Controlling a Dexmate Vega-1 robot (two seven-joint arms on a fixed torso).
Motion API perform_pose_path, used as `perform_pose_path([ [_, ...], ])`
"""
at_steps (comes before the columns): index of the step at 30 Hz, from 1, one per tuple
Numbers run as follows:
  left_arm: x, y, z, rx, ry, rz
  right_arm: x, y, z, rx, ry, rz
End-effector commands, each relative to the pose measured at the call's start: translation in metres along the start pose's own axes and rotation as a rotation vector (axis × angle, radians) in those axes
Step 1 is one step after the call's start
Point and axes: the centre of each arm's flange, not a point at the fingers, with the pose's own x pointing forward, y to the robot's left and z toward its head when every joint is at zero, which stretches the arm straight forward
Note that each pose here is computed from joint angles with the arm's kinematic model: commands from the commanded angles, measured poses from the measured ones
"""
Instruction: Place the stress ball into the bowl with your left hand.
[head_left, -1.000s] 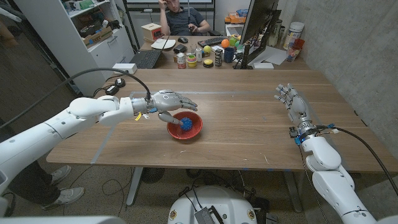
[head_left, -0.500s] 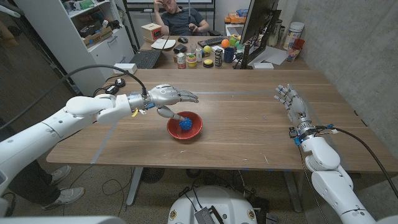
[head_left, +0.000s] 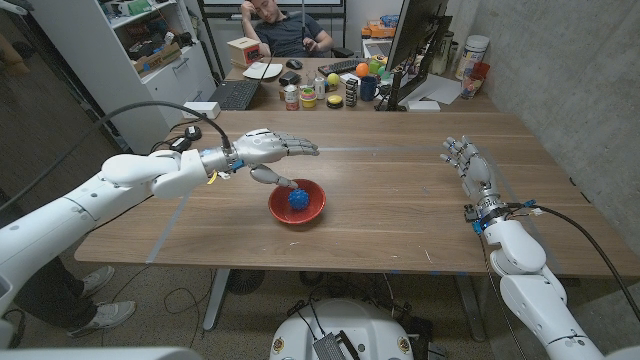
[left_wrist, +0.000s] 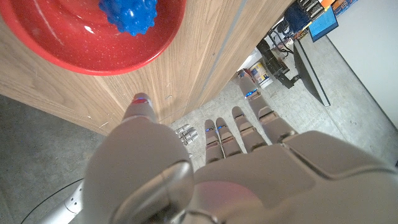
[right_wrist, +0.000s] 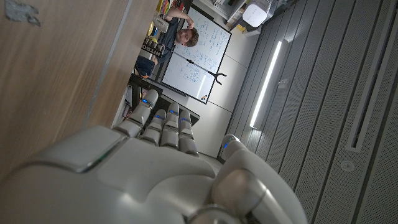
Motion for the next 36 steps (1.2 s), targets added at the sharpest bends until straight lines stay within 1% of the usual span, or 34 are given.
perform_pose_path([
  [1,-0.011,0.015,-0.011,-0.041,0.029,0.148,0.000,0.000,-0.003,0.005,0.003,-0.004],
  [8,-0.016,0.019,-0.017,-0.058,0.044,0.211,0.001,0.000,-0.005,0.007,0.004,-0.003],
  [21,-0.023,0.019,-0.026,-0.109,0.078,0.270,0.002,0.000,-0.005,0.007,0.003,-0.006],
  [34,-0.032,0.016,-0.036,-0.220,0.134,0.316,0.005,0.001,-0.007,0.010,0.003,-0.002],
  [36,-0.034,0.015,-0.038,-0.244,0.142,0.334,0.005,0.001,-0.007,0.011,0.003,-0.001],
])
